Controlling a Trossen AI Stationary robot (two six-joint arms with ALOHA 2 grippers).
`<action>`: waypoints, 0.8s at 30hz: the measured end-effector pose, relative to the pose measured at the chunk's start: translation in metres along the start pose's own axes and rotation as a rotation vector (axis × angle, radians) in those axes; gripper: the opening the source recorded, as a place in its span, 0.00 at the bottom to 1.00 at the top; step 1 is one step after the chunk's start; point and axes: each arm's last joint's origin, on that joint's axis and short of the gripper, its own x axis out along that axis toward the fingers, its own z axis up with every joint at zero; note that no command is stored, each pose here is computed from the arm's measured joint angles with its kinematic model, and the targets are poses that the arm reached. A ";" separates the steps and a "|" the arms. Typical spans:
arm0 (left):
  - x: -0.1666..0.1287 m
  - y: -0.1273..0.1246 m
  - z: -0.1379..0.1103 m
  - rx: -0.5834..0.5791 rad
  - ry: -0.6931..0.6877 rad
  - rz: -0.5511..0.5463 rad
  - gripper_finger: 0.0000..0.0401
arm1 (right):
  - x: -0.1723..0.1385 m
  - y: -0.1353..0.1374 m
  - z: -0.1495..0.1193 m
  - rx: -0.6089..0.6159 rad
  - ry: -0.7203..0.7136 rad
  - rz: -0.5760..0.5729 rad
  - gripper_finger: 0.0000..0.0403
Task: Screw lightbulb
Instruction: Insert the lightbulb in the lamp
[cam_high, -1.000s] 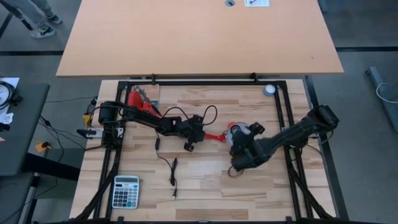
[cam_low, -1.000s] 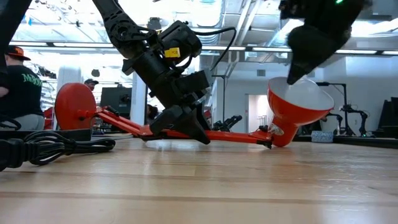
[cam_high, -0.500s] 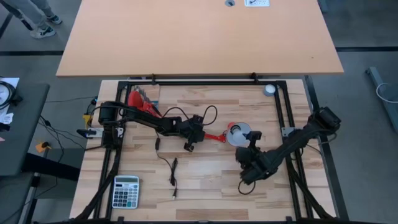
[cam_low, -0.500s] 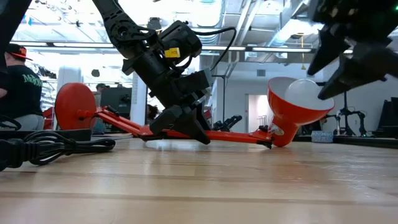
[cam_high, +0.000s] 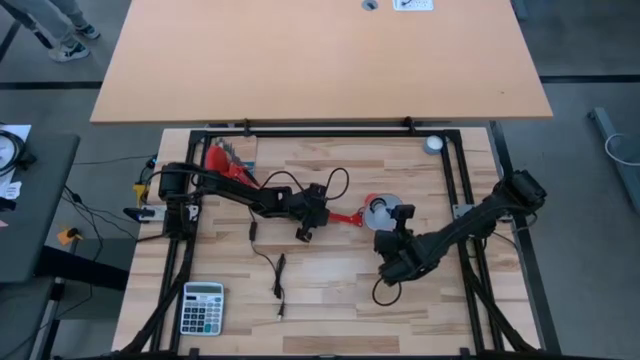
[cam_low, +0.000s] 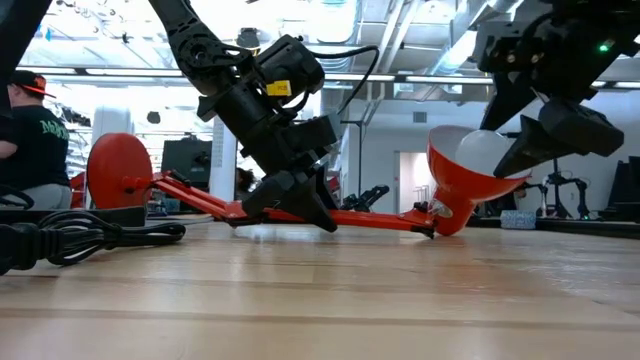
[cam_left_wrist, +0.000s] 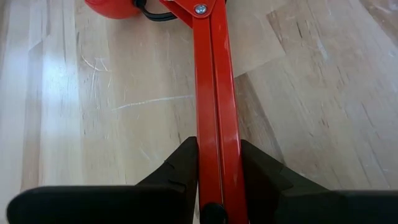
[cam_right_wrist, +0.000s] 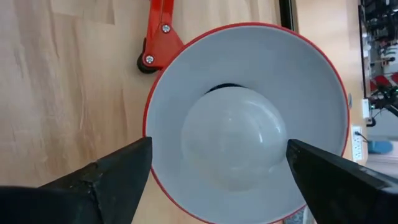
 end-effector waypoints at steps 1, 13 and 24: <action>0.000 0.000 0.000 0.000 0.000 0.000 0.20 | 0.000 0.000 0.000 -0.003 0.000 -0.001 0.93; 0.000 -0.001 0.000 0.004 -0.005 -0.008 0.20 | 0.002 -0.003 0.001 -0.002 0.010 -0.011 0.90; 0.000 0.000 0.001 0.003 -0.006 -0.005 0.20 | 0.013 -0.007 0.007 -0.004 0.018 0.000 0.77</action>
